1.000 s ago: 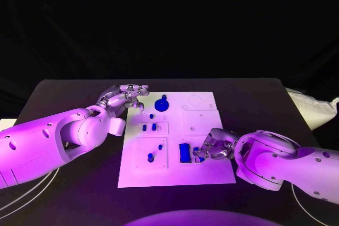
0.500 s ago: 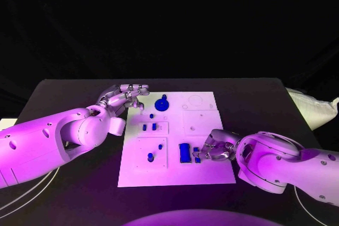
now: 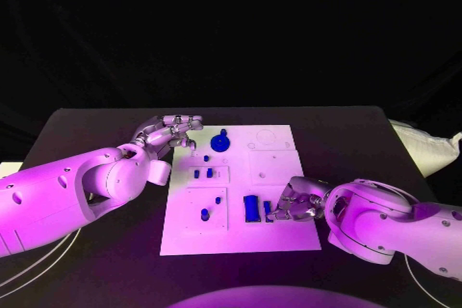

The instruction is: Assemble the parts on the task board

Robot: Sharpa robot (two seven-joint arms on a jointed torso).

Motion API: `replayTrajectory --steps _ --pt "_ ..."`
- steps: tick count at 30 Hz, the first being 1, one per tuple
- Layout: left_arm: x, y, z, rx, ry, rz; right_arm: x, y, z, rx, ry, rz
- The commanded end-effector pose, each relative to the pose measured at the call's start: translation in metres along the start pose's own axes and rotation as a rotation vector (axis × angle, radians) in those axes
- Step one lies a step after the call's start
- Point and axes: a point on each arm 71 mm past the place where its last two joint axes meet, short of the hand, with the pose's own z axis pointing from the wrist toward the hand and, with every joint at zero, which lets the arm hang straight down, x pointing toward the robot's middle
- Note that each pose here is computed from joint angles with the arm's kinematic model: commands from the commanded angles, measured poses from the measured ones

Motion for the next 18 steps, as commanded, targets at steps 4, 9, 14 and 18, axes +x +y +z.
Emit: replayTrajectory --steps 4,9,14,18 --pt "0.0027 -0.0004 0.0006 0.005 0.022 -0.005 0.002 0.000 0.002 -0.017 0.024 -0.055" --pt "0.0026 -0.0004 0.0006 0.005 0.021 -0.005 0.001 -0.002 0.005 -0.011 0.024 -0.065" --pt "0.0029 -0.0003 0.0007 0.005 0.022 -0.005 0.001 -0.001 0.010 -0.012 0.019 -0.065" --pt "0.0028 -0.0002 0.0009 0.005 0.022 -0.005 0.002 0.000 0.012 -0.018 0.011 -0.058"
